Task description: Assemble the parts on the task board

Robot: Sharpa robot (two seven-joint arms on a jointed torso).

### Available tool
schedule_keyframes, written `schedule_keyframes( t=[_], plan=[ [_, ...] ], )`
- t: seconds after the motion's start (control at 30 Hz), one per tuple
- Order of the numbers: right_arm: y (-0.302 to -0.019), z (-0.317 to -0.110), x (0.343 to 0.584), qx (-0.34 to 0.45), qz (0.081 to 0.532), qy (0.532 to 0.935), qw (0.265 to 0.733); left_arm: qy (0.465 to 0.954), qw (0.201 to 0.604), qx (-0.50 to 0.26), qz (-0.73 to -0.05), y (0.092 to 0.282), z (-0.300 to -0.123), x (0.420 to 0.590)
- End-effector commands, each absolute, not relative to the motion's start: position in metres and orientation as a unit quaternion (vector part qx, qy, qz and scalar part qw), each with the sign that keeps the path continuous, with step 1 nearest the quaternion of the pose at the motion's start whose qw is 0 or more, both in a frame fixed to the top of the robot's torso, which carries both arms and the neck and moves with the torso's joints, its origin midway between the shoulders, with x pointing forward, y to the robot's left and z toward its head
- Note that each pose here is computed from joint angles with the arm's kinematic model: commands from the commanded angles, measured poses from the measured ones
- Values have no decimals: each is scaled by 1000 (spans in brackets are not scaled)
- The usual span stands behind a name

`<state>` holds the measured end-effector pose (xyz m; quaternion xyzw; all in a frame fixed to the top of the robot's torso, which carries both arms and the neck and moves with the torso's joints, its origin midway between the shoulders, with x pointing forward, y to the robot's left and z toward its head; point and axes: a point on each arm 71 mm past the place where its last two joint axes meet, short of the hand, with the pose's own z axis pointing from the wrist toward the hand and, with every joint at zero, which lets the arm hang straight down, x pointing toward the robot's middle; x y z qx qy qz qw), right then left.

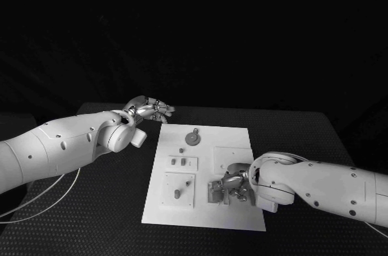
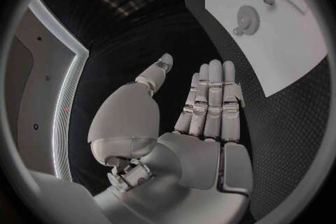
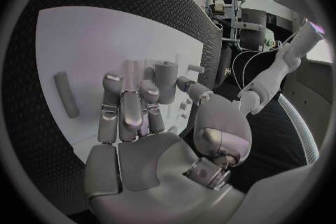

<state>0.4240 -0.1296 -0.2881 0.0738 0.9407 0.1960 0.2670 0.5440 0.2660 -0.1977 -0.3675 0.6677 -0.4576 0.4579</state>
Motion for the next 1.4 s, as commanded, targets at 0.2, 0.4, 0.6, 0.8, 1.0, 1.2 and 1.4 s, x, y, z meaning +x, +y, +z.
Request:
schedule_keyframes(
  t=[0.2,0.4,0.6,0.8,1.0,1.2,1.4],
  plan=[
    [-130,-289,424,64,193,942,266,668,453,-366,-464,264,-197,544],
    [-130,-289,424,62,192,943,265,668,453,-366,-464,264,-197,544],
    [-130,-289,424,62,192,943,266,669,452,-366,-463,264,-197,544],
    [-132,-288,426,59,193,938,281,669,452,-366,-463,264,-197,544],
    [-135,-284,425,50,210,929,301,669,453,-366,-462,265,-197,544],
    [-140,-277,425,41,229,916,328,669,452,-366,-463,265,-197,544],
    [-146,-260,431,2,299,870,391,668,453,-366,-463,265,-197,544]
  ],
)
